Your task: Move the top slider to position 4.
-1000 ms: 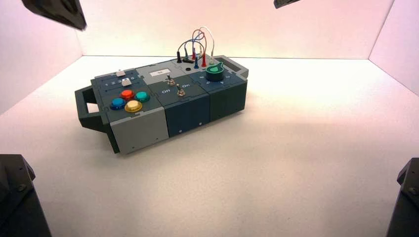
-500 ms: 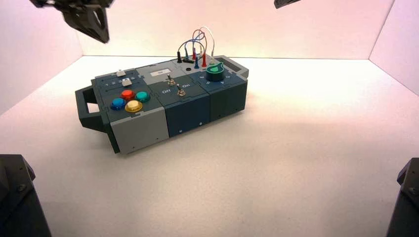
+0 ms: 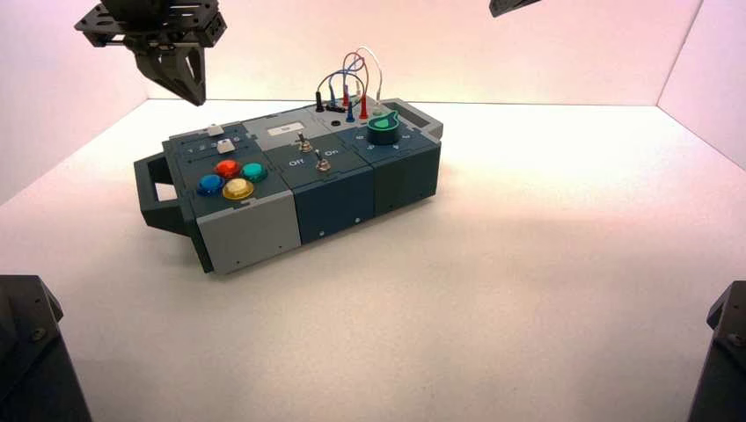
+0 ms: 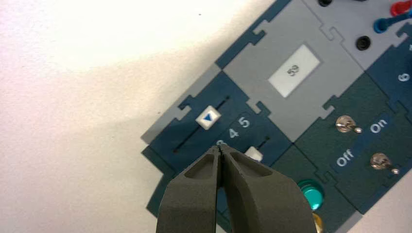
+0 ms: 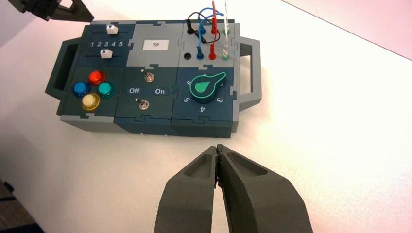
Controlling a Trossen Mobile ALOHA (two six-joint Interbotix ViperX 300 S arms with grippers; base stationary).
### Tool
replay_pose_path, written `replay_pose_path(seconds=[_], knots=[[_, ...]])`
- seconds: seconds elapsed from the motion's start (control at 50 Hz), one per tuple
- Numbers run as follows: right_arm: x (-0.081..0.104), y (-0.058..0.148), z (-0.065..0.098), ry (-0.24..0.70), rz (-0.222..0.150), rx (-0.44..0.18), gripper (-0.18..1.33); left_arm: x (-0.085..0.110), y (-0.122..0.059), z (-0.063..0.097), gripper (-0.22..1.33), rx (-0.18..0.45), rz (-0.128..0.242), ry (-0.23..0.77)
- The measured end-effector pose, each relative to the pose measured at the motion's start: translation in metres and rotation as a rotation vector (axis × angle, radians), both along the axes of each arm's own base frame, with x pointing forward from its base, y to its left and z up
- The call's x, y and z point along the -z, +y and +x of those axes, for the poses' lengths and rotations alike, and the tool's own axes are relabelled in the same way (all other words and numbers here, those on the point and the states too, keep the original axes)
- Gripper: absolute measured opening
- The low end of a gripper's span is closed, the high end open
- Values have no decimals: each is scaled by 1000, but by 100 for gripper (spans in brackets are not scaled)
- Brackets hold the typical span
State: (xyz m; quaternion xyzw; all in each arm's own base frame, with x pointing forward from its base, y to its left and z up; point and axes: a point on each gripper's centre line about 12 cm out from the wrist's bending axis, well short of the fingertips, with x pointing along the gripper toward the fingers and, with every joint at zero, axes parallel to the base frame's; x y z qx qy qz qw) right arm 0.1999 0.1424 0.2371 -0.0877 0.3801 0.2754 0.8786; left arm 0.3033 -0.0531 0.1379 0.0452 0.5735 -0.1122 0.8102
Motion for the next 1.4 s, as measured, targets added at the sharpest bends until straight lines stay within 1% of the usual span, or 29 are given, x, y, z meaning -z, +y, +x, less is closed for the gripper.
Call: replay_pose_path(seconds=[0.2, 0.56, 0.76, 1.02, 1.4], knots=[[-3, -1, -1, -10, 4, -1, -14, -1, 11, 4, -16, -32, 3, -2], [-5, -2, -2, -21, 7, -2, -14, 11, 10, 17, -16, -30, 10, 34], [-5, -2, -2, -22, 8, -2, -14, 18, 9, 21, -16, -29, 11, 62], [-6, -2, -2, -24, 8, -2, -14, 28, 9, 22, -16, -28, 16, 94], [-6, -3, -2, -24, 8, 1, -14, 33, 9, 23, -16, -22, 19, 108]])
